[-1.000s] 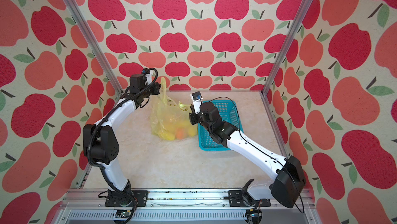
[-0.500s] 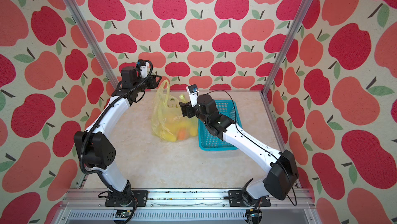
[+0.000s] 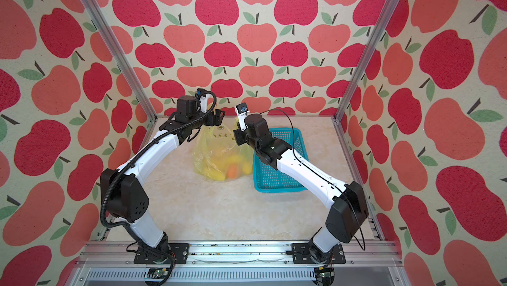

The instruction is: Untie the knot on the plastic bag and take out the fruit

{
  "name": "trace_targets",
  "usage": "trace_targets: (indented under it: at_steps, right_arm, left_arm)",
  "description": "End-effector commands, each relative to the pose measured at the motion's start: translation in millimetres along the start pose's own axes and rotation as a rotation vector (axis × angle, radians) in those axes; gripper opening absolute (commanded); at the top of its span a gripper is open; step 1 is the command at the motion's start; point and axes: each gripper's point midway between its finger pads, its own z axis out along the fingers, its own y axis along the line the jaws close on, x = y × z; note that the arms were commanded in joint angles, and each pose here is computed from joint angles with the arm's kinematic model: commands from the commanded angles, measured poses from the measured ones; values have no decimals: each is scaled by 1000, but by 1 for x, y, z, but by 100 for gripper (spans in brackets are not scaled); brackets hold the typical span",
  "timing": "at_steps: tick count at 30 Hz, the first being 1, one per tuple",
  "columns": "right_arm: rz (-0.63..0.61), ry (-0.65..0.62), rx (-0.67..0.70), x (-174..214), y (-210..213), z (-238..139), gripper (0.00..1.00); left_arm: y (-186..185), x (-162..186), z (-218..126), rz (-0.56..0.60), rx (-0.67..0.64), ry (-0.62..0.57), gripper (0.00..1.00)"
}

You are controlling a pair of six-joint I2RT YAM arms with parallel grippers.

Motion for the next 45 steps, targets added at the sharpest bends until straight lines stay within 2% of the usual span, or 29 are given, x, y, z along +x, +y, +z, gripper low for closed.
trace_targets:
  at_steps: [1,7,8,9,10,12,14,19,24,27,29,31,34,35,37,40,42,43,45]
  right_arm:
    - [23,-46,-4,-12,0,-15,0]
    - [21,-48,-18,-12,4,-18,0]
    - [22,-50,-20,-13,4,-18,0]
    - [22,-51,-24,-13,4,-18,0]
    - [20,-52,-25,-13,5,-18,0]
    - [25,-57,-19,-13,2,-18,0]
    - [45,-62,-9,-15,-4,-16,0]
    - [106,-88,74,-29,-39,-3,0]
    - [165,-128,113,-62,-68,18,0]
    - [172,-159,135,-85,-78,28,0]
    - [167,-174,145,-97,-80,32,0]
    - [173,-174,134,-101,-78,34,0]
    - [179,-151,112,-84,-65,35,0]
    - [180,-142,109,-73,-60,34,0]
    - [185,-120,99,-51,-49,32,0]
    - [202,-78,94,-15,-39,28,8]
    - [211,-39,99,8,-35,24,12]
    - [211,-24,100,16,-34,22,17]
    - [207,-2,119,30,-35,13,35]
  left_arm:
    - [16,4,18,-33,-44,47,94]
    - [33,13,49,-108,-30,88,95]
    - [36,14,53,-116,-30,90,91]
    - [38,13,56,-121,-27,89,81]
    - [40,10,57,-125,-19,85,63]
    - [45,-2,59,-146,-1,65,19]
    - [50,-21,54,-164,27,33,1]
    - [62,-92,23,-161,73,-61,0]
    - [65,-161,-29,-156,164,-182,0]
    - [61,-184,-63,-158,221,-233,0]
    - [57,-186,-81,-140,223,-228,0]
    - [46,-176,-92,-125,244,-184,0]
    - [19,-142,-111,-110,277,-92,0]
    - [12,-116,-111,-105,265,-53,0]
    - [-11,-82,-126,-48,250,-90,0]
    - [-32,-12,-148,-2,220,-112,0]
    - [-30,26,-162,-37,197,-88,0]
    - [-29,39,-168,-59,188,-78,0]
    - [-32,65,-185,-84,198,-64,0]
